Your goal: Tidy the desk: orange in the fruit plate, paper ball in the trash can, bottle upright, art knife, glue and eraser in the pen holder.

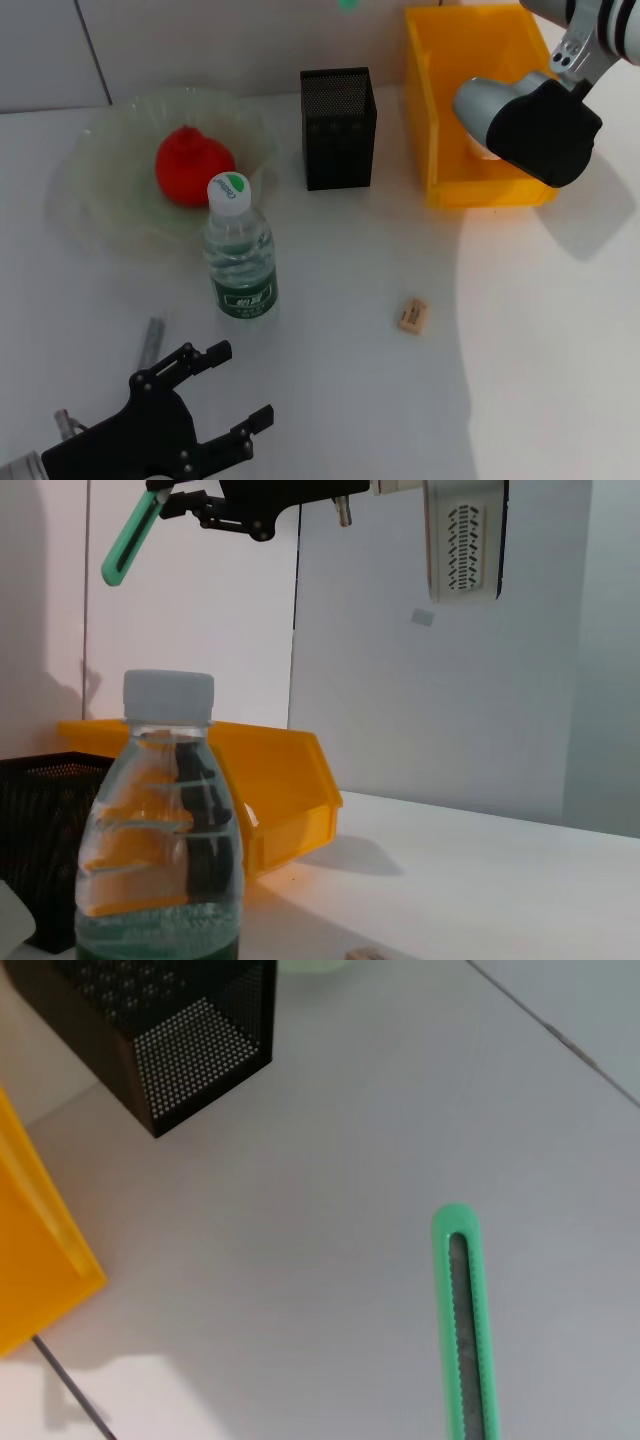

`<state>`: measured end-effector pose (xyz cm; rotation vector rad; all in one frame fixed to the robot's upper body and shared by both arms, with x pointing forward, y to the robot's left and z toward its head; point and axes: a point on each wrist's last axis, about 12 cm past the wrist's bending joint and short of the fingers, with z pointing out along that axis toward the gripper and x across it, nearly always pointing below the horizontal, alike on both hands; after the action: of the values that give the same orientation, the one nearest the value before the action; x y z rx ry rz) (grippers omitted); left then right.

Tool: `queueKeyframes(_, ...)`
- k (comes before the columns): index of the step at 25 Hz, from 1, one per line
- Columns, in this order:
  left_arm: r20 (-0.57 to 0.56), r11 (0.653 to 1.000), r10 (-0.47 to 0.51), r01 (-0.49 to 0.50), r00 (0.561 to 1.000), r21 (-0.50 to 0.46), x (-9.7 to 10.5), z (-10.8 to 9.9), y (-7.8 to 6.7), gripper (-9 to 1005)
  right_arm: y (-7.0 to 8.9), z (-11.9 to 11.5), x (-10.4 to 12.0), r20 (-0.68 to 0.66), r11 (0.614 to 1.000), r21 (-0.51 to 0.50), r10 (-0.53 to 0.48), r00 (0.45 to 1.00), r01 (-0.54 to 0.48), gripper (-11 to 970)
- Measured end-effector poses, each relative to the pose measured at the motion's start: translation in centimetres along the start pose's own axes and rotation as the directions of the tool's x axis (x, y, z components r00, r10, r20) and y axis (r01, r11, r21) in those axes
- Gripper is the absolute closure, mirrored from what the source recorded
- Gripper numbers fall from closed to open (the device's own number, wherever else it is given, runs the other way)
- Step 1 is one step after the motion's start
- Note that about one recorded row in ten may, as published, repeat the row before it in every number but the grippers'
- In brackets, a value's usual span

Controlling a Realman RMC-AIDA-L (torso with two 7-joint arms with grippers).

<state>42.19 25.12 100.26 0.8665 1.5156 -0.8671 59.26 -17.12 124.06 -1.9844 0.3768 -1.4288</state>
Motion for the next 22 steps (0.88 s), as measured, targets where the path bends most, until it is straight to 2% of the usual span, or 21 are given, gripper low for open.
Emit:
queueKeyframes(8,-0.002,1.0,0.0,0.0,1.0,-0.004,0.0,0.1,0.1,183,1.1,0.9,-1.7,-0.006,0.992,0.028,-0.123,0.992,0.123,743)
queueKeyframes(9,-0.004,1.0,-0.001,0.001,1.0,-0.01,0.0,0.1,0.2,183,1.6,1.2,-2.4,-0.011,0.986,0.035,-0.165,0.986,0.166,743)
queueKeyframes(22,-0.011,1.0,-0.001,0.001,1.0,-0.021,0.1,0.2,0.4,183,3.1,2.5,-4.2,-0.032,0.948,0.053,-0.312,0.949,0.314,738)
